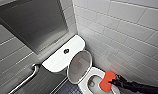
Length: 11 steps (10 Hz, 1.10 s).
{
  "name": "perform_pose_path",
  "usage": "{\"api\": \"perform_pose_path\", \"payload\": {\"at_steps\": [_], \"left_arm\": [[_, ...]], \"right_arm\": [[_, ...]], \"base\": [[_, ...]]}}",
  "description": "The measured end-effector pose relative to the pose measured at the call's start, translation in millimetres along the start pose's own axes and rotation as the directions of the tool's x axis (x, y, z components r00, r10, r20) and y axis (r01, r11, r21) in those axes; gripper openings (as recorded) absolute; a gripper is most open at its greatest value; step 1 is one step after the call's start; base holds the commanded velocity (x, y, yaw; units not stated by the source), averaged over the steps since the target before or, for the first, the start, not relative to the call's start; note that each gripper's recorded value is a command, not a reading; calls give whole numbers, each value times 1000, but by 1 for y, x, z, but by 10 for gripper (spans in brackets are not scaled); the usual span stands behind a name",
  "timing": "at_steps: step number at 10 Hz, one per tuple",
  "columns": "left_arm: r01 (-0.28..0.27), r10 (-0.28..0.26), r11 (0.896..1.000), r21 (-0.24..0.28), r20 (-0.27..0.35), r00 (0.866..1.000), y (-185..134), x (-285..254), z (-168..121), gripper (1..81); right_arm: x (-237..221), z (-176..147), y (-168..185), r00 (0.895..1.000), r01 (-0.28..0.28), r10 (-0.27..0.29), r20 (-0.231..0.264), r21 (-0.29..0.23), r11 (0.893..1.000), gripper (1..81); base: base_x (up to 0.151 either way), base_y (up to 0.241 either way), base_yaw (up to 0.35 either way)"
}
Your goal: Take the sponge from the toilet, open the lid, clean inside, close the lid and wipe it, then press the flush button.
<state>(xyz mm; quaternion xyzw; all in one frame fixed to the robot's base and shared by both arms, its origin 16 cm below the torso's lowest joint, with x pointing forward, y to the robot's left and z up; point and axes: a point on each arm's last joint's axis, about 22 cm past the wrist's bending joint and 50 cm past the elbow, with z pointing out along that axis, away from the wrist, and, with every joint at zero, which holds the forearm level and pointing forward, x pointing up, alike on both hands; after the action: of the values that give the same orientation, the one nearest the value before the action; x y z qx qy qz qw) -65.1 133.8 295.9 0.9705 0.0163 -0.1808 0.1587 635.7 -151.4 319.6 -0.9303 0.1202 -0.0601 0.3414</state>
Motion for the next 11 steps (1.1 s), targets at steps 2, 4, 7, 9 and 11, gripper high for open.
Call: {"api": "perform_pose_path", "payload": {"at_steps": [2, 4, 7, 9, 11], "left_arm": [[0, 0, 1000, 0, 1, 1000, 0, 0, 0, 811], [0, 0, 1000, 0, 1, 1000, 0, -1, 0, 811], [2, -2, 1000, -1, 6, 1000, 1, -5, 0, 811], [2, -2, 1000, -1, 5, 1000, 1, -5, 0, 811], [2, -2, 1000, -1, 5, 1000, 1, -5, 0, 811]], "right_arm": [[-30, -12, 27, 997, -70, 71, -25, 16, 997, 10], [-55, -20, 28, 989, -139, 142, -34, 59, 988, 10], [-57, -56, 42, 978, -188, 195, -77, 89, 978, 10], [-83, -73, 51, 967, -234, 243, -79, 106, 966, 10], [-118, -84, 73, 954, -283, 289, -76, 85, 955, 10]], "base": [[0, 0, 0], [0, 0, 0], [0, 0, 0], [0, 0, 0], [0, 0, 0]]}}
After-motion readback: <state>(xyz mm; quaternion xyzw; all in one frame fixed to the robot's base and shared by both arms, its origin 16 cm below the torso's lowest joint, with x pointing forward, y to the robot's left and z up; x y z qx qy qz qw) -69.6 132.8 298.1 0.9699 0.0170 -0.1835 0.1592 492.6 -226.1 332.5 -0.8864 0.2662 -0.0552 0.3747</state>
